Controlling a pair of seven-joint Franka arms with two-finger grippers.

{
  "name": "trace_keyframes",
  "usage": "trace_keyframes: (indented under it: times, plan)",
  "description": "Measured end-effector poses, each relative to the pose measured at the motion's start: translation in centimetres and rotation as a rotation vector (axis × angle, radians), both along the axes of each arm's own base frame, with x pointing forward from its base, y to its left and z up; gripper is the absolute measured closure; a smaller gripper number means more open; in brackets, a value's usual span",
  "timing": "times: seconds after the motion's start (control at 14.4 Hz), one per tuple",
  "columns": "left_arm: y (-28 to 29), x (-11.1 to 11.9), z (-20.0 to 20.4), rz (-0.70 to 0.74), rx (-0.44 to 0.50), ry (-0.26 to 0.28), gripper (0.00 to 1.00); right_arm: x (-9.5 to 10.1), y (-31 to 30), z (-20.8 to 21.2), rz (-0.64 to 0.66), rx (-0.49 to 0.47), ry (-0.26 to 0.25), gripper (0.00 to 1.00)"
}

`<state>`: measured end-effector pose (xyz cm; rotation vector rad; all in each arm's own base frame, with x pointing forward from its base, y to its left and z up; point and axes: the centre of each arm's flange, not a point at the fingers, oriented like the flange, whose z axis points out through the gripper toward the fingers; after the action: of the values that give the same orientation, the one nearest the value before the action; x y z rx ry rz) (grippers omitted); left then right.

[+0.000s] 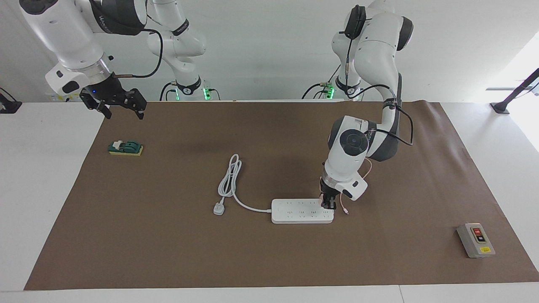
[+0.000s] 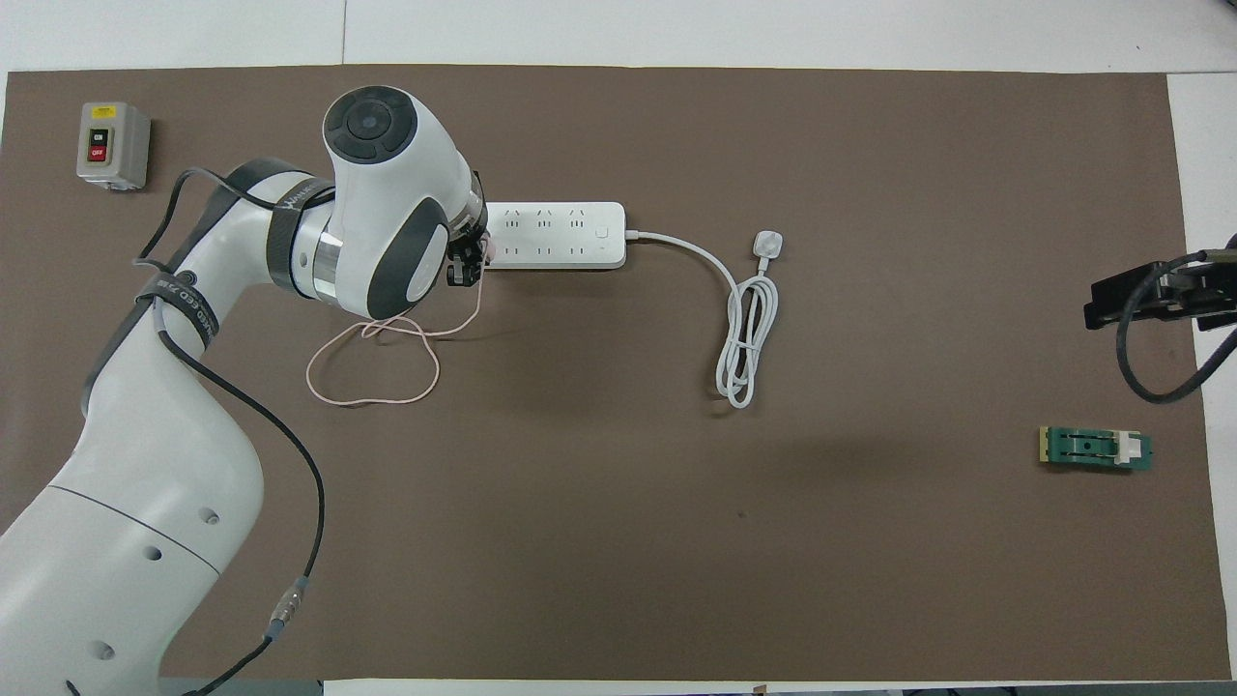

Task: Plug charger into power strip
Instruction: 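Push the charger prongs into the strip socket with the left gripper, then open the left gripper and raise it away from the charger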

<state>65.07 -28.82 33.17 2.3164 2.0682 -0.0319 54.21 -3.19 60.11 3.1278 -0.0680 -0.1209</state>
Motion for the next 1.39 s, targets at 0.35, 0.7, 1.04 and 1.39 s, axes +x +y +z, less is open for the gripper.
trace_keyframes:
  times: [0.35,0.7,1.04,1.39]
  plan:
    - [-0.5,-0.2,-0.1,-0.001,-0.006,-0.005,0.56,0.0,0.0,0.0,0.000,0.000,0.000,0.00]
    - [0.8,0.4,6.8,0.001,-0.008,-0.104,0.00,0.0,0.0,0.0,0.000,0.000,0.000,0.00]
    - [7.7,2.0,15.5,-0.172,0.065,-0.223,0.00,0.0,0.0,0.0,0.000,0.000,0.000,0.00]
    - [19.4,3.3,20.6,-0.452,0.148,-0.273,0.00,0.0,0.0,0.0,0.000,0.000,0.000,0.00]
